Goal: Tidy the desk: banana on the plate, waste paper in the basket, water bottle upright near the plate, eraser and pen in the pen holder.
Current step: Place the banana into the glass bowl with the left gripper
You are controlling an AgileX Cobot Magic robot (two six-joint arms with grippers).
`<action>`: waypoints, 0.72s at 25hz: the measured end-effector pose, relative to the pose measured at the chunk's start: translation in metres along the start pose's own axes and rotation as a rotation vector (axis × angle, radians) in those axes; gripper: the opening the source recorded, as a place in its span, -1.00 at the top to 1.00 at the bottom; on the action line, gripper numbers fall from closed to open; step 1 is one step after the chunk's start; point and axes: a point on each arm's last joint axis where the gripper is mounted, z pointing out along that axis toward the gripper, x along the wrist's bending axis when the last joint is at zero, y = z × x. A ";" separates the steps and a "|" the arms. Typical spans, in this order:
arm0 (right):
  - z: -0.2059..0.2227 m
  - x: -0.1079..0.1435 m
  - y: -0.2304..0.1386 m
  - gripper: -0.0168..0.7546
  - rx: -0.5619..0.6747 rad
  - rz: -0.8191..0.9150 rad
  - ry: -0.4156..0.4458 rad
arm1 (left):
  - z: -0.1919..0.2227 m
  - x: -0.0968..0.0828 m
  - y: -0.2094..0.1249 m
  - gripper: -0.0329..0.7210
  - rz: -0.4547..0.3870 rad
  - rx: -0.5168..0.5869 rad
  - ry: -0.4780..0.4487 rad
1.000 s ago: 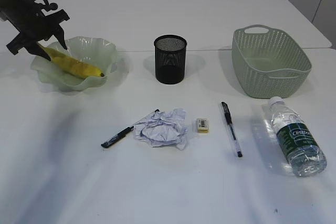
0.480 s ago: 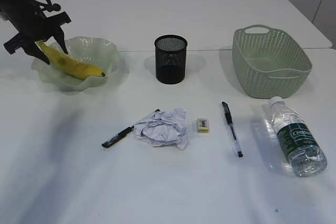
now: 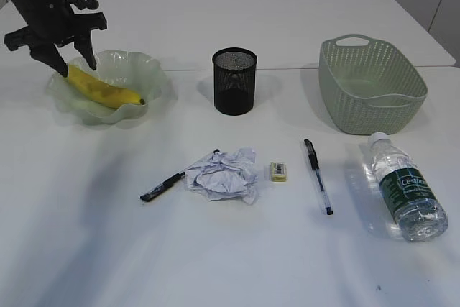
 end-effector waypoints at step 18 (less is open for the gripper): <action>0.000 0.001 -0.005 -0.14 0.050 -0.008 0.010 | -0.059 -0.023 -0.007 -0.08 0.138 -0.098 -0.022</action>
